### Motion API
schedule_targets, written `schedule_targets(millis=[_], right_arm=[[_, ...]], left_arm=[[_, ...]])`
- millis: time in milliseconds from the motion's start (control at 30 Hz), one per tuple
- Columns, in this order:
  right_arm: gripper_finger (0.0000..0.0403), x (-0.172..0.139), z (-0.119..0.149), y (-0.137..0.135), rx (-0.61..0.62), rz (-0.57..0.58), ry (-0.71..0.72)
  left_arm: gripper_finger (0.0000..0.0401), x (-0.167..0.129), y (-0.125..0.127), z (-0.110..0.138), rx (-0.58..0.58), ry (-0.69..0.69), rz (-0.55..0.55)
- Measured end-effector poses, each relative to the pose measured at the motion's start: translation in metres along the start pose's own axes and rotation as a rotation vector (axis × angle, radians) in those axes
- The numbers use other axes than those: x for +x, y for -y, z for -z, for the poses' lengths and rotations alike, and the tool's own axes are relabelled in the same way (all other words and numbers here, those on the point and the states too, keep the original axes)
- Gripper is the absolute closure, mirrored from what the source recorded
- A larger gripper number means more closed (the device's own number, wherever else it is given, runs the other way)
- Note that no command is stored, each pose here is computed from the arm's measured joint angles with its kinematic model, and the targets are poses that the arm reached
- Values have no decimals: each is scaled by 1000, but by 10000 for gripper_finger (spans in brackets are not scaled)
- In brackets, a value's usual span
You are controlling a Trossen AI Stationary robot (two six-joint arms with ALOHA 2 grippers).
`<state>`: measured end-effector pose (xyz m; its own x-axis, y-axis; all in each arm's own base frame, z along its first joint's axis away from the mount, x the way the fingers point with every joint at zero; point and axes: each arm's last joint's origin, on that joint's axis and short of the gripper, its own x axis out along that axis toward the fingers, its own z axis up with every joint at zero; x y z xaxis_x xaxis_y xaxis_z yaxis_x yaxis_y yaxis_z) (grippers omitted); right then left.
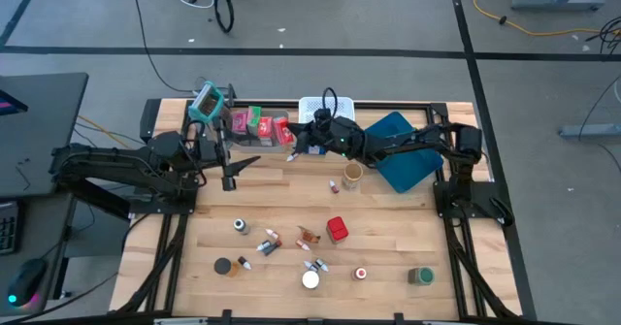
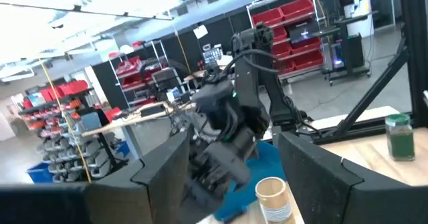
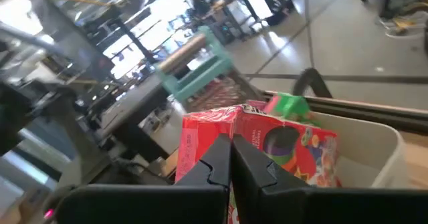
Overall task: Pick & Place Kitchen Items
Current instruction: Put the bottom red cereal box into the gray bin
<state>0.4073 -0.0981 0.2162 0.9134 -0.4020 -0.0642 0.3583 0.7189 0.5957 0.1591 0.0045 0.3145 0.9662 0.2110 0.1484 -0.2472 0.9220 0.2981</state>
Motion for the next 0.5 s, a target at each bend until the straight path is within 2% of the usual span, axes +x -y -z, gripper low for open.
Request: schedule_targets(millis=[300, 500], right_arm=[[397, 26, 0, 16, 106, 45, 13], [395, 31, 2, 19, 86, 113, -30]], left_arm=[[161, 1, 1, 1, 26, -10, 4], [161, 1, 1, 2, 26, -11, 5]])
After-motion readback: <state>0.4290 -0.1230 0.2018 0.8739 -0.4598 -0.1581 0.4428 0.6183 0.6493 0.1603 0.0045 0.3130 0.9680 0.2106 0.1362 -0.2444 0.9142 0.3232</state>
